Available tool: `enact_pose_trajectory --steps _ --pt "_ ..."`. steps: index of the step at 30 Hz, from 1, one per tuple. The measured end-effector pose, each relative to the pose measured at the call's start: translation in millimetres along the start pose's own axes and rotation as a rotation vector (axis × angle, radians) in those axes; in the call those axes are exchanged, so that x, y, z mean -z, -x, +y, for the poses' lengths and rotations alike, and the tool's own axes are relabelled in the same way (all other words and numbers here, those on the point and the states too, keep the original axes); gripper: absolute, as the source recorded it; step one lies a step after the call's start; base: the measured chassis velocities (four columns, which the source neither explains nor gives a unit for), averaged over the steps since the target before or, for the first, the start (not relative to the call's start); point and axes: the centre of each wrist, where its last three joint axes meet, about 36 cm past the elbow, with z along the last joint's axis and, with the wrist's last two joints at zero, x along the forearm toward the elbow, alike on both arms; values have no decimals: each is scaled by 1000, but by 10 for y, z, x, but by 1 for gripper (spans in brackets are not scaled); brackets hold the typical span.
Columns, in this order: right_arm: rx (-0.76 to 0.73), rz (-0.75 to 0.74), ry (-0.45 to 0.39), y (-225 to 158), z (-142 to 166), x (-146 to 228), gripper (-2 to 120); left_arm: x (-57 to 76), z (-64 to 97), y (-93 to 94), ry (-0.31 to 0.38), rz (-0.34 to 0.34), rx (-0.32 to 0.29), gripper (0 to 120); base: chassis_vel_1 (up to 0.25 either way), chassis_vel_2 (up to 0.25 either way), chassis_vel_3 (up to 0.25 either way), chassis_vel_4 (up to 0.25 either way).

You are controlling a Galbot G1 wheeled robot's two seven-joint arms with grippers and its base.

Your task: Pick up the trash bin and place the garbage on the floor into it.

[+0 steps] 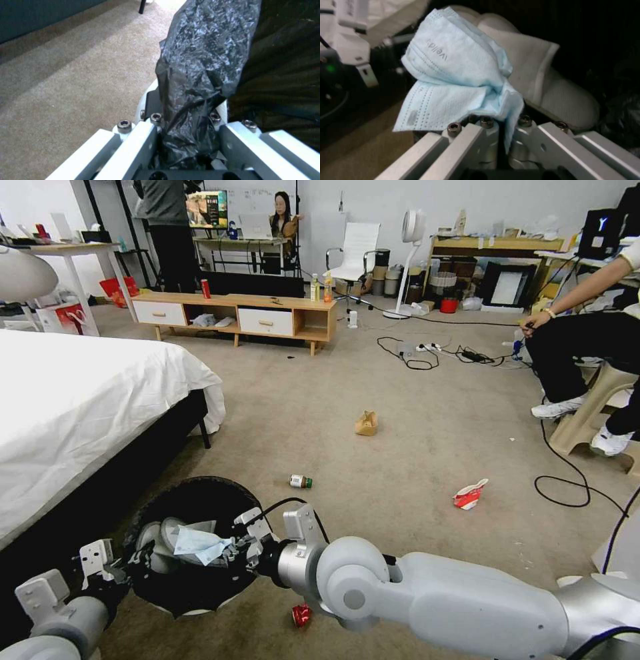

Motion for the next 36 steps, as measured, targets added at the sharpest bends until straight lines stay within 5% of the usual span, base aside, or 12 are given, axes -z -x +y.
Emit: enact_pose_trajectory --steps 13,19,21,36 --pt "-45 19 -10 -12 -51 -72 4 -20 -10 -14 -4 1 -3 7 0 0 0 0" --pt "-54 16 -13 -55 -62 -63 21 -36 -12 -4 -7 4 -4 7 0 0 0 0" --pt "-59 12 -13 -83 -74 -58 37 -53 -13 9 -9 7 -4 7 0 0 0 0" --pt "-68 -16 -13 -175 -79 1 92 -68 -8 6 -9 10 -5 7 0 0 0 0"
